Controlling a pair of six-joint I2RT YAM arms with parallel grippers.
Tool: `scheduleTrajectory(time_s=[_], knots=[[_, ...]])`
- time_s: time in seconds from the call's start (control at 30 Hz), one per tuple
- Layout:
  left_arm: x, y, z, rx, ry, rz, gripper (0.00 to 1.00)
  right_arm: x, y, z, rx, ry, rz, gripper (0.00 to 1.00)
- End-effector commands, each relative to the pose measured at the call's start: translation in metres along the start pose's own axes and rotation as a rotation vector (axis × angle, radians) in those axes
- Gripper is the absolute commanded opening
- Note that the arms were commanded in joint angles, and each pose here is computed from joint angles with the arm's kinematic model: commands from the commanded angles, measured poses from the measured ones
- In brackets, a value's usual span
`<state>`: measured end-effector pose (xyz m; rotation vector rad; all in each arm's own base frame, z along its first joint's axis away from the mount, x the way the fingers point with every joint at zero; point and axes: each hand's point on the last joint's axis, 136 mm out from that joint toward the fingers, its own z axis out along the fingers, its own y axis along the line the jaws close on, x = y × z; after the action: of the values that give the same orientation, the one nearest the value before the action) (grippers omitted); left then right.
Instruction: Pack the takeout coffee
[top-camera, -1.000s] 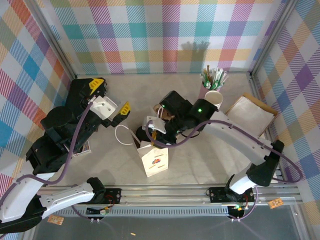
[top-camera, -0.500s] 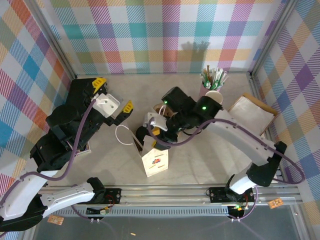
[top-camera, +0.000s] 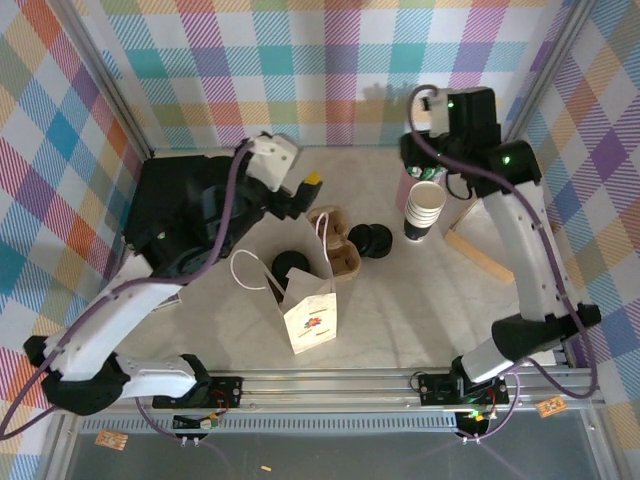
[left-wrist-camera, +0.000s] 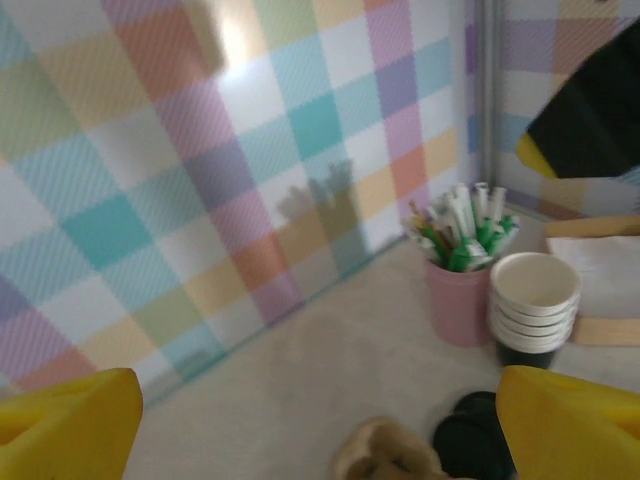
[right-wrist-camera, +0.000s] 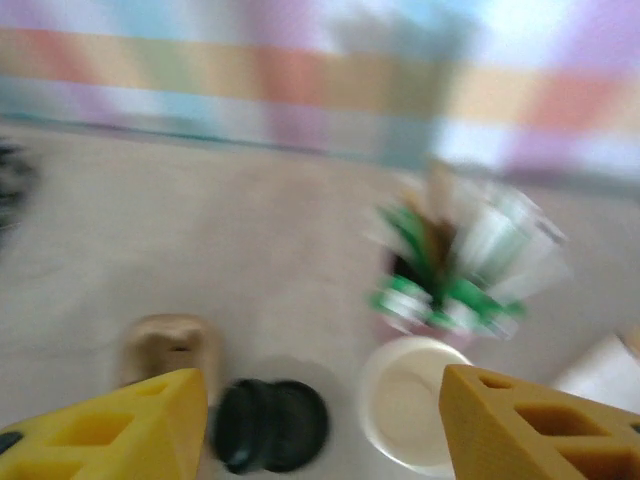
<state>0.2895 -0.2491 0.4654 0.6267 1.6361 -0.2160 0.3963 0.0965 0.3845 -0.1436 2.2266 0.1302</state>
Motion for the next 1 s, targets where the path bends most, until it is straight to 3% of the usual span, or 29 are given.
scheduleTrajectory(time_s=[0.0, 0.17, 0.4, 0.67, 0.97], knots=[[-0.011, -0.025, 0.011, 0.115, 0.009, -0.178, 0.91, 0.062, -0.08, 0.024, 0.23, 0.23, 0.237, 0.66], [0.009, -0.044, 0.028, 0.17, 0.123, -0.224, 0.9, 0.123, -0.153, 0.055, 0.345, 0.36, 0.431, 0.66], [0.024, -0.047, 0.035, 0.164, 0.195, -0.224, 0.91, 0.192, -0.204, 0.105, 0.4, 0.492, 0.545, 0.73], [0.032, -0.043, 0.032, 0.138, 0.236, -0.218, 0.91, 0.226, -0.251, 0.146, 0.444, 0.58, 0.589, 0.75], [0.042, -0.045, 0.029, 0.146, 0.284, -0.226, 0.91, 0.252, -0.272, 0.172, 0.484, 0.633, 0.669, 0.74]])
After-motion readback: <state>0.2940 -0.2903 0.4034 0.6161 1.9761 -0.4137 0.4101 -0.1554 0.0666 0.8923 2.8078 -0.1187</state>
